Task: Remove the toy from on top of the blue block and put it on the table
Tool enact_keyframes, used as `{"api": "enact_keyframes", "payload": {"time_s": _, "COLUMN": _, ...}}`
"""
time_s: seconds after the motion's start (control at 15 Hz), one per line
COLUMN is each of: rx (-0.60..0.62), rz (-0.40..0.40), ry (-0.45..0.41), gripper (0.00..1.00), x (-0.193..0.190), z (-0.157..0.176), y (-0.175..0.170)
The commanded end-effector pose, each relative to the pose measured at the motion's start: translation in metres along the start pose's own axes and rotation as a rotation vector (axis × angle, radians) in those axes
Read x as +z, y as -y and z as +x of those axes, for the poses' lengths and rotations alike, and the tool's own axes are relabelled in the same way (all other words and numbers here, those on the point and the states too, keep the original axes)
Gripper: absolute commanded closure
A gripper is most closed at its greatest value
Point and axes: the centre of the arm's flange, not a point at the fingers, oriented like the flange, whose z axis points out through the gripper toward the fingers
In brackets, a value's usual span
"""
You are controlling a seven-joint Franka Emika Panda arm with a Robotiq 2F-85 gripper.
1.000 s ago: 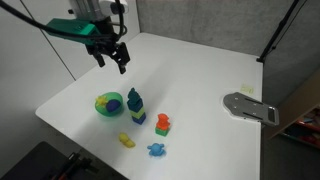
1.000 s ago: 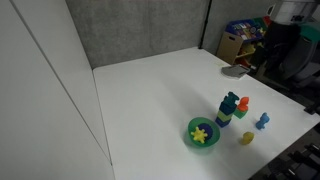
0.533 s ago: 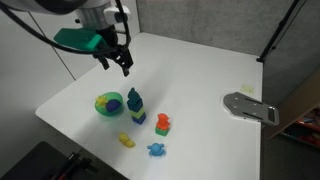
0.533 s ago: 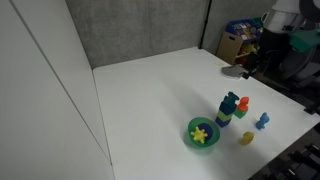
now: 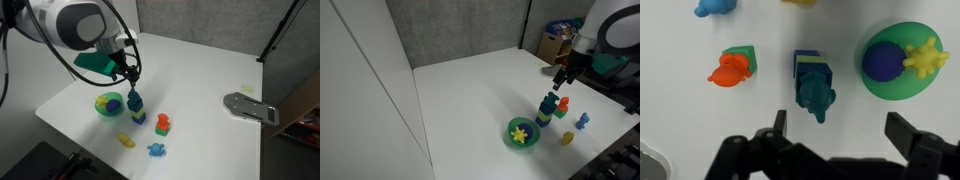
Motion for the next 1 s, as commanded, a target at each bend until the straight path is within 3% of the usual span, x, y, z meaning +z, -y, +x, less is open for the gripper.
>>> {"api": "enact_keyframes", "payload": {"time_s": 0.0, "rx": -0.025, "rz": -0.012, "ry": -0.03, "gripper": 0.0, "x": 0.024, "z": 0.008, "y": -0.005}}
{"api": "enact_keyframes", "payload": {"time_s": 0.53, "rx": -0.048, "rz": -0.019, "ry": -0.019, "gripper": 0.0, "x": 0.068, "z": 0.008, "y": -0.006}}
{"api": "enact_keyframes", "payload": {"time_s": 0.6, "rx": -0.049, "rz": -0.019, "ry": -0.006, "gripper": 0.25, "x": 0.073, "z": 0.007, "y": -0.006}}
{"api": "enact_keyframes", "payload": {"time_s": 0.67, "rx": -0.047, "rz": -0.025, "ry": -0.005, "gripper": 0.26, "x": 0.076, "z": 0.006, "y": -0.006}}
{"api": "enact_keyframes", "payload": {"time_s": 0.93, "rx": -0.043, "rz": -0.026, "ry": 0.003, "gripper": 0.59, "x": 0.074, "z": 0.007, "y": -0.01}}
